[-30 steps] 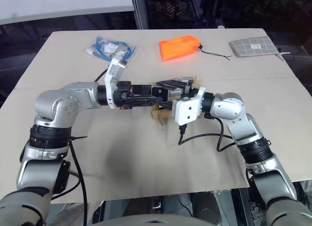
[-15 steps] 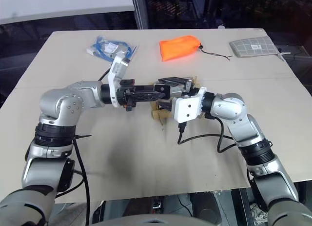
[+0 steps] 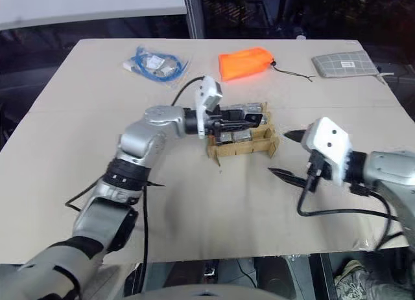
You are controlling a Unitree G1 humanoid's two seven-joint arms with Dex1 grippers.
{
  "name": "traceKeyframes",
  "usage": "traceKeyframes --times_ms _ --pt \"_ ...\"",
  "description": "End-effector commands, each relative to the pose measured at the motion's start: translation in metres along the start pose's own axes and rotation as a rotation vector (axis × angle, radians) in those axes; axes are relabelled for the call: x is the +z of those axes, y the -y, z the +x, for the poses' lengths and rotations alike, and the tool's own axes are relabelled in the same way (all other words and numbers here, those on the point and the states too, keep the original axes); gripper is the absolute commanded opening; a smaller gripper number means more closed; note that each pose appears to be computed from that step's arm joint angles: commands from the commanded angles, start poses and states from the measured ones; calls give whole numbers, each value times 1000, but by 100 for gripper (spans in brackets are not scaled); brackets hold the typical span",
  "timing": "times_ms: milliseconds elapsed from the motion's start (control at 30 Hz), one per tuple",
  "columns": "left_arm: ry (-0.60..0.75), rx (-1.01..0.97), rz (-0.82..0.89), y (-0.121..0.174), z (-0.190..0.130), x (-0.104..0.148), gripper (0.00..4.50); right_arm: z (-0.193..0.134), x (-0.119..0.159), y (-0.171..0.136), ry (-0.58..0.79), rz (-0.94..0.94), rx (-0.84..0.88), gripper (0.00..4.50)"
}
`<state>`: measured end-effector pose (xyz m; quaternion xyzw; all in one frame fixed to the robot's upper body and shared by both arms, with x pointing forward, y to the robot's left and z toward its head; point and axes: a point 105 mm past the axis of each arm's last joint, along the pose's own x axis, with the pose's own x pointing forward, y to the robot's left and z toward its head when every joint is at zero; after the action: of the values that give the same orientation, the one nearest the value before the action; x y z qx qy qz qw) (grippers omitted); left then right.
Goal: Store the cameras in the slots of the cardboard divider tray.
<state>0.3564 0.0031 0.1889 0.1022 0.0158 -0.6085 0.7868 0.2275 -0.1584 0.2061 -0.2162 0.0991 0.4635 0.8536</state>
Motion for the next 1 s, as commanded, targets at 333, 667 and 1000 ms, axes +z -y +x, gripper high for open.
traceKeyframes --times_ms 333,667,1000 --pt "-135 31 186 -20 32 -2 74 -27 10 -26 -70 111 -31 446" --pt "-191 -93 189 -5 35 -6 74 -25 12 -24 -55 112 -69 446" --pt "-223 -44 225 -11 35 -10 74 -24 15 -22 -43 98 -82 446"
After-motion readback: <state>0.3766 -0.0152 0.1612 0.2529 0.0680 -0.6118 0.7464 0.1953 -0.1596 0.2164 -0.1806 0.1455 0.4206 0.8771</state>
